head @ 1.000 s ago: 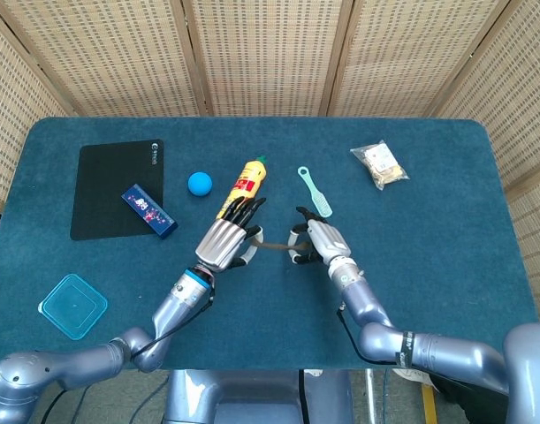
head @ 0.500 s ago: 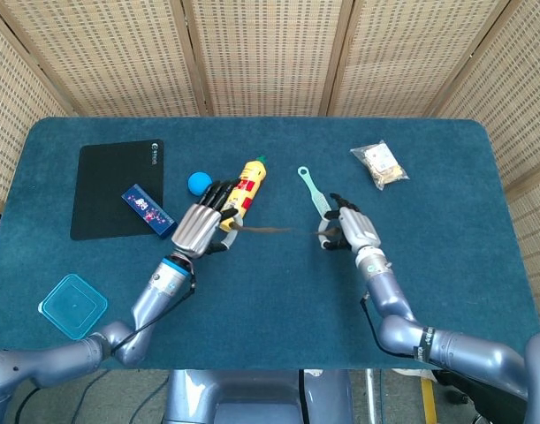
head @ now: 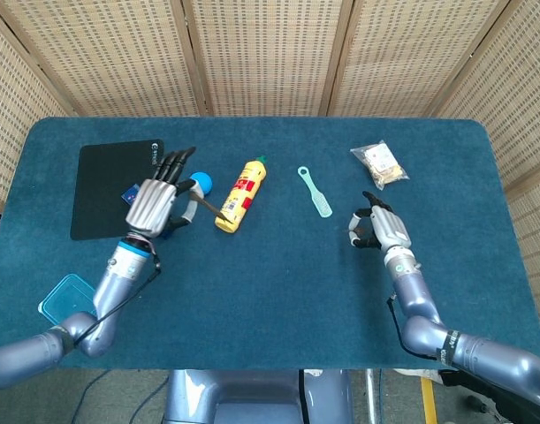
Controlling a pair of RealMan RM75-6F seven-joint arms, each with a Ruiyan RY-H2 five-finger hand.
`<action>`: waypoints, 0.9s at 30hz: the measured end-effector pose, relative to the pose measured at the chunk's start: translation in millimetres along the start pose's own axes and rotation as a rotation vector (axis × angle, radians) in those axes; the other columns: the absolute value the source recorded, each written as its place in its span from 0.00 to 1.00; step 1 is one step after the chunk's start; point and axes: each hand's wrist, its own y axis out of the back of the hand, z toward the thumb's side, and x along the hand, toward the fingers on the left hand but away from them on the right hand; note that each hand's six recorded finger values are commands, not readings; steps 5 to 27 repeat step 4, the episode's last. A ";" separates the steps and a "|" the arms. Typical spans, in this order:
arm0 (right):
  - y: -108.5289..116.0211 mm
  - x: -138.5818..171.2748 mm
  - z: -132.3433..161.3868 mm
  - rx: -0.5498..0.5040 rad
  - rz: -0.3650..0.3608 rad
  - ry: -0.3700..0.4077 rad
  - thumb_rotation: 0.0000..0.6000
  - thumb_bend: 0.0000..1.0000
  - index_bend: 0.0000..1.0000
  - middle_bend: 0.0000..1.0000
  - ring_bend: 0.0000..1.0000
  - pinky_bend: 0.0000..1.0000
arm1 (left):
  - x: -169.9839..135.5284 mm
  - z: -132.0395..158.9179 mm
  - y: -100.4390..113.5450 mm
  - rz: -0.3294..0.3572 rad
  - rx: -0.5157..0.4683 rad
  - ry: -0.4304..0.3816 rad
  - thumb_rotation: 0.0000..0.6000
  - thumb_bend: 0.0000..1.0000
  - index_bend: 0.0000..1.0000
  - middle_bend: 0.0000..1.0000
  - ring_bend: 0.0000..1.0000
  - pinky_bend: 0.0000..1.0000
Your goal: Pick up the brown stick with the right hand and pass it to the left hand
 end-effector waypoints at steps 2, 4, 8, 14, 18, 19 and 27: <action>-0.3 3.5 -0.6 -0.002 0.007 0.005 1.00 0.65 0.78 0.11 0.00 0.00 | -4.9 -8.1 8.2 0.007 0.009 0.015 1.00 0.57 0.75 0.00 0.00 0.00; -1.0 8.4 -0.7 -0.005 0.016 0.012 1.00 0.65 0.78 0.11 0.00 0.00 | -11.9 -17.7 17.7 0.015 0.020 0.034 1.00 0.57 0.75 0.00 0.00 0.00; -1.0 8.4 -0.7 -0.005 0.016 0.012 1.00 0.65 0.78 0.11 0.00 0.00 | -11.9 -17.7 17.7 0.015 0.020 0.034 1.00 0.57 0.75 0.00 0.00 0.00; -1.0 8.4 -0.7 -0.005 0.016 0.012 1.00 0.65 0.78 0.11 0.00 0.00 | -11.9 -17.7 17.7 0.015 0.020 0.034 1.00 0.57 0.75 0.00 0.00 0.00; -1.0 8.4 -0.7 -0.005 0.016 0.012 1.00 0.65 0.78 0.11 0.00 0.00 | -11.9 -17.7 17.7 0.015 0.020 0.034 1.00 0.57 0.75 0.00 0.00 0.00; -1.0 8.4 -0.7 -0.005 0.016 0.012 1.00 0.65 0.78 0.11 0.00 0.00 | -11.9 -17.7 17.7 0.015 0.020 0.034 1.00 0.57 0.75 0.00 0.00 0.00; -1.0 8.4 -0.7 -0.005 0.016 0.012 1.00 0.65 0.78 0.11 0.00 0.00 | -11.9 -17.7 17.7 0.015 0.020 0.034 1.00 0.57 0.75 0.00 0.00 0.00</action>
